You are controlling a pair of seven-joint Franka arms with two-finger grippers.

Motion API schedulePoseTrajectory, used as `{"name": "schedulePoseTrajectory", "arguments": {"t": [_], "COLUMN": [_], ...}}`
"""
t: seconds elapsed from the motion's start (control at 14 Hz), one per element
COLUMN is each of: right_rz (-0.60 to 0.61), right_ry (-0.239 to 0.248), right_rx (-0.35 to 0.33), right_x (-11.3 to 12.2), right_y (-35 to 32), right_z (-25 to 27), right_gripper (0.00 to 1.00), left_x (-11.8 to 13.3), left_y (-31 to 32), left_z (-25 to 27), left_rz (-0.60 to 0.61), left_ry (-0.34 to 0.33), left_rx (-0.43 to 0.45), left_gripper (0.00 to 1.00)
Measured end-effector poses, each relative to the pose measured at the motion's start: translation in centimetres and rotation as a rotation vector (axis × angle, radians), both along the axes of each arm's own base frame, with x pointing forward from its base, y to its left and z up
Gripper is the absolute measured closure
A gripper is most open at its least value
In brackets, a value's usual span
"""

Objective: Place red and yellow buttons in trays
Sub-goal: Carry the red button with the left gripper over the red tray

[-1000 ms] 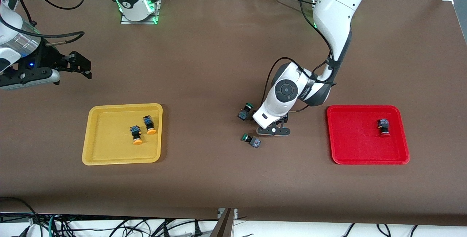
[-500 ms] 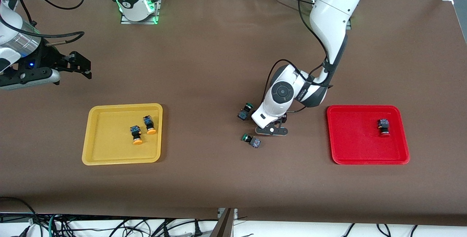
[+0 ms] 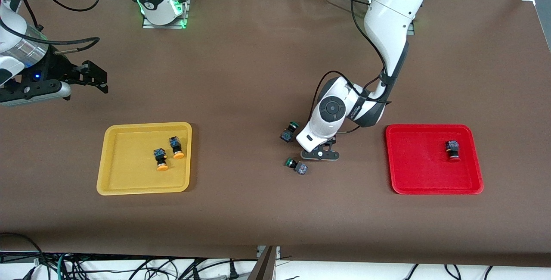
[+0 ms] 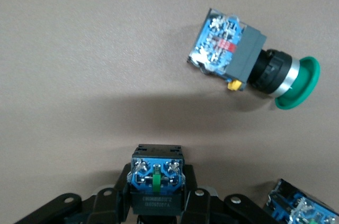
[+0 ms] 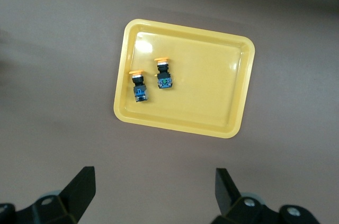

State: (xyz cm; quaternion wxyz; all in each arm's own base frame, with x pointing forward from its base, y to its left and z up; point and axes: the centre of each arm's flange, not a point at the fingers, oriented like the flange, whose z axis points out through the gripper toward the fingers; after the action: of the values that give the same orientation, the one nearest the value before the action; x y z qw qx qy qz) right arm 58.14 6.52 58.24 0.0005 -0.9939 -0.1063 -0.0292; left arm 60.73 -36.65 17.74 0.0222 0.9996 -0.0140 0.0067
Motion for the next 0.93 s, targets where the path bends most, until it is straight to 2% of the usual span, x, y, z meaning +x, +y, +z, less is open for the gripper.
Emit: {"name": "schedulePoseTrajectory", "arguments": {"t": [0.14,0.36,0.64,0.93], "right_rz": [0.000,0.000,0.000,0.000], "right_ry": [0.000,0.000,0.000,0.000], "right_rx": [0.000,0.000,0.000,0.000], "right_x": [0.0,0.0,0.0,0.0], "right_y": [0.0,0.0,0.0,0.1], "right_z": [0.0,0.0,0.0,0.0], "right_gripper": [0.00,0.00,0.00,0.00], "left_x": [1.1,4.2,8.2,10.2], "left_y": [1.3,6.1,17.3,29.1], "left_z": [0.5,2.5,5.6,6.6], "left_rz": [0.022,0.086,0.128,0.083], "left_ry": [-0.014,-0.039,-0.021,-0.006], "left_rx": [0.003,0.000,0.021,0.030], "left_gripper": [0.59,0.59,0.59,0.59]}}
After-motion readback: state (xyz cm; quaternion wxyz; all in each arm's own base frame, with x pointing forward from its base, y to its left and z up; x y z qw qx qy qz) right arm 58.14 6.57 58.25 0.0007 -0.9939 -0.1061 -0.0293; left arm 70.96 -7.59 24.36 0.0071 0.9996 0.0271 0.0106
